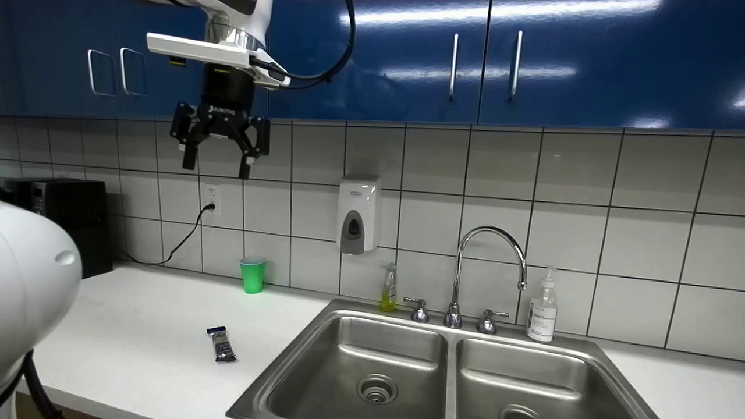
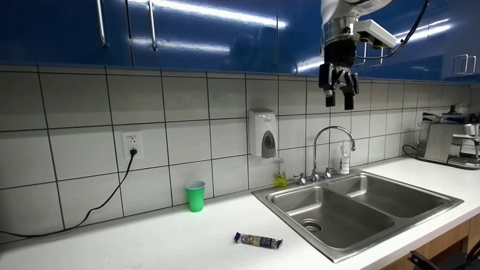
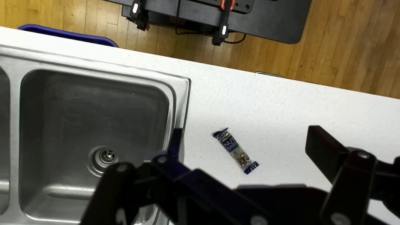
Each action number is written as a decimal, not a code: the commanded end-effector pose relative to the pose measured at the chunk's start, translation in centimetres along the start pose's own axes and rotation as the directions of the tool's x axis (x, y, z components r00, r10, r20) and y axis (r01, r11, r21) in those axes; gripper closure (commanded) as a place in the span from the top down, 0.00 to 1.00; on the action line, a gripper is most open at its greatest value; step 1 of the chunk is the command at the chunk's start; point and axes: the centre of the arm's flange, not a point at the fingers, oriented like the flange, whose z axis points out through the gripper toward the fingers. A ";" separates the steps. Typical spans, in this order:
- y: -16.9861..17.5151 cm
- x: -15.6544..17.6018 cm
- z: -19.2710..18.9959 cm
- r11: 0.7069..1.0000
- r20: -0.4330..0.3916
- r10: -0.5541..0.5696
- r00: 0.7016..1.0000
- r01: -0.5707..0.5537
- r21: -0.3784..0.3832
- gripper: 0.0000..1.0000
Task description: Put the chocolate bar inside the sink
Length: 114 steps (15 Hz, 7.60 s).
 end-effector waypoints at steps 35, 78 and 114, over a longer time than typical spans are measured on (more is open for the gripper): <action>-9.2 3.2 17.5 0.982 -0.088 -0.187 0.978 0.188 -0.007 1.00; -8.1 19.9 36.1 0.980 -0.089 -0.197 0.976 0.194 -0.040 1.00; -6.7 24.5 39.8 0.835 -0.122 -0.550 0.826 0.547 -0.056 1.00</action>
